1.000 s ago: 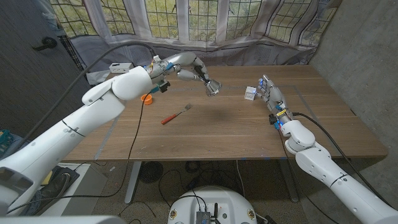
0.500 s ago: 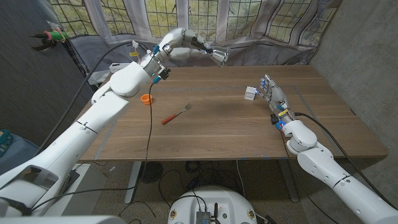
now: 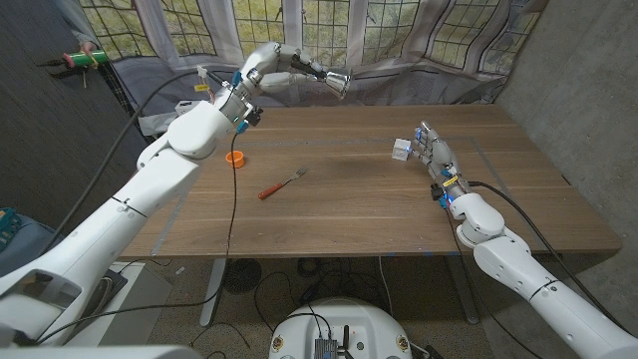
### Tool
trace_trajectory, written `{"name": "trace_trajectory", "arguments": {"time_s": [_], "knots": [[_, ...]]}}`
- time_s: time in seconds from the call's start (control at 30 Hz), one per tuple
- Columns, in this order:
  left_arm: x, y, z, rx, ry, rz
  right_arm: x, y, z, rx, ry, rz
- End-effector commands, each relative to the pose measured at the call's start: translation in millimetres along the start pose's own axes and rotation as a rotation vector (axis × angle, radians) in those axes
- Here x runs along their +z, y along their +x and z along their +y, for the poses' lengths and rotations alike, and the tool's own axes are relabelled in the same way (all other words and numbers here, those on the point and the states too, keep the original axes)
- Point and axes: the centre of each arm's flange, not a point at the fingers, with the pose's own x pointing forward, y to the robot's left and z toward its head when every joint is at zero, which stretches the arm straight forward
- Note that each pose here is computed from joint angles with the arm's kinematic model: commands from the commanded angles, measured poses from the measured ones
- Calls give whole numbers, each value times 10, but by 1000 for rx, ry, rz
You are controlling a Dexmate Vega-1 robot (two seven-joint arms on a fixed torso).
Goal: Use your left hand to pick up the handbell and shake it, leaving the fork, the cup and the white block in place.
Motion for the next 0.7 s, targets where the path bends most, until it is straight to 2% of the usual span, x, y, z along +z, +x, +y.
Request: {"name": "trace_trajectory", "arguments": {"time_s": [0.03, 0.07, 0.13, 0.23, 0.47, 0.7], "knots": [[-25, -184, -111, -93, 399, 129, -81, 78, 42, 13, 18, 10], [-25, -185, -111, -93, 400, 131, -81, 78, 42, 13, 18, 10], [-38, -235, -138, -136, 493, 174, -107, 103, 41, 21, 17, 12], [-6, -305, -129, -151, 612, 212, -125, 134, 43, 25, 23, 18], [141, -432, -24, -169, 933, 297, -151, 204, 68, 48, 22, 22], [325, -472, 63, -182, 1215, 354, -186, 232, 90, 57, 34, 25]]}}
